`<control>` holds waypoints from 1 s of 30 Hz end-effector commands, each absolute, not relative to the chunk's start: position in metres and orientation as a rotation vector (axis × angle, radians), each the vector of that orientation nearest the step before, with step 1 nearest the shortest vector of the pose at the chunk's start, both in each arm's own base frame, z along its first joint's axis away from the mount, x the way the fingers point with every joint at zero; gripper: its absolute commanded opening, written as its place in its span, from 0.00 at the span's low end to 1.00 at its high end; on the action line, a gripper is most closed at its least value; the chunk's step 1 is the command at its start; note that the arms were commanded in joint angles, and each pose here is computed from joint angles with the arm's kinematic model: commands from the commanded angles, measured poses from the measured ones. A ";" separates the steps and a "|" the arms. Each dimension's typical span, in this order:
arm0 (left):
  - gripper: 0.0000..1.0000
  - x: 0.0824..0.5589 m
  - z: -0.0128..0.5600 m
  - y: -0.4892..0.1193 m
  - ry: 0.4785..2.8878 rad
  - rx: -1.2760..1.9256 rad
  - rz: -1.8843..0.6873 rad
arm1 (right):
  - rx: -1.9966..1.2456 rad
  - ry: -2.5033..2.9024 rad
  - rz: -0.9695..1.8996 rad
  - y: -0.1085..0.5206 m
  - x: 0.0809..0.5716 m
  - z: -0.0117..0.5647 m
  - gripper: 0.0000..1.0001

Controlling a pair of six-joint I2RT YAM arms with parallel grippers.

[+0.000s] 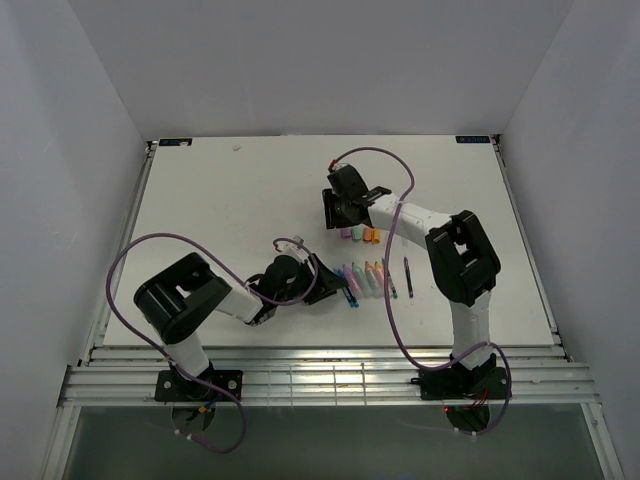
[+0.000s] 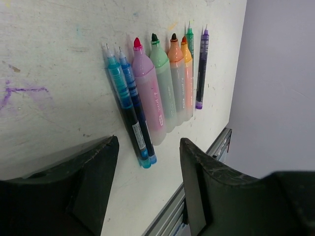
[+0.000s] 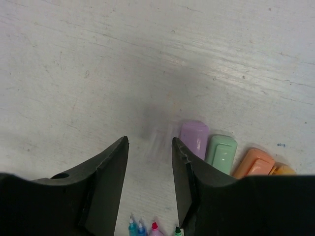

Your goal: Open the pen caps

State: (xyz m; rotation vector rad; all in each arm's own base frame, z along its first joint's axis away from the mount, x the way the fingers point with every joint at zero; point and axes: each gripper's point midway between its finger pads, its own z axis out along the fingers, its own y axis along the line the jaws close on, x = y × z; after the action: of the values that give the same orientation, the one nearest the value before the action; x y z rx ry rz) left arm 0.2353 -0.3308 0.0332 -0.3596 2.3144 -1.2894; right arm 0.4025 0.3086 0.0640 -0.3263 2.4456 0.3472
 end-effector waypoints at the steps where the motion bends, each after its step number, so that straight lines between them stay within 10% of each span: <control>1: 0.67 0.205 -0.031 -0.283 2.533 -0.372 -0.968 | -0.322 2.358 0.380 0.309 0.408 0.099 0.47; 14: 0.71 0.206 0.010 -0.280 2.414 -0.233 -1.022 | -0.307 2.379 0.254 0.253 0.365 0.101 0.60; 17: 0.88 0.207 0.022 -0.282 2.396 -0.193 -1.035 | -0.287 2.389 0.209 0.230 0.347 0.098 0.67; 20: 0.95 0.207 0.029 -0.282 2.382 -0.176 -1.039 | -0.247 2.361 0.194 0.212 0.333 0.108 0.97; 30: 0.98 0.199 0.048 -0.297 2.389 -0.142 -1.160 | -0.134 2.418 0.245 0.166 0.257 0.087 0.90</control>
State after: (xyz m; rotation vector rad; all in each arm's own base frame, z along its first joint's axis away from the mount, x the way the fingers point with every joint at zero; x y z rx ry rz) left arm 0.2095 -0.2954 0.0491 -0.1617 2.3365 -1.1432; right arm 0.2723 0.1752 0.0903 -0.2020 2.4084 0.2316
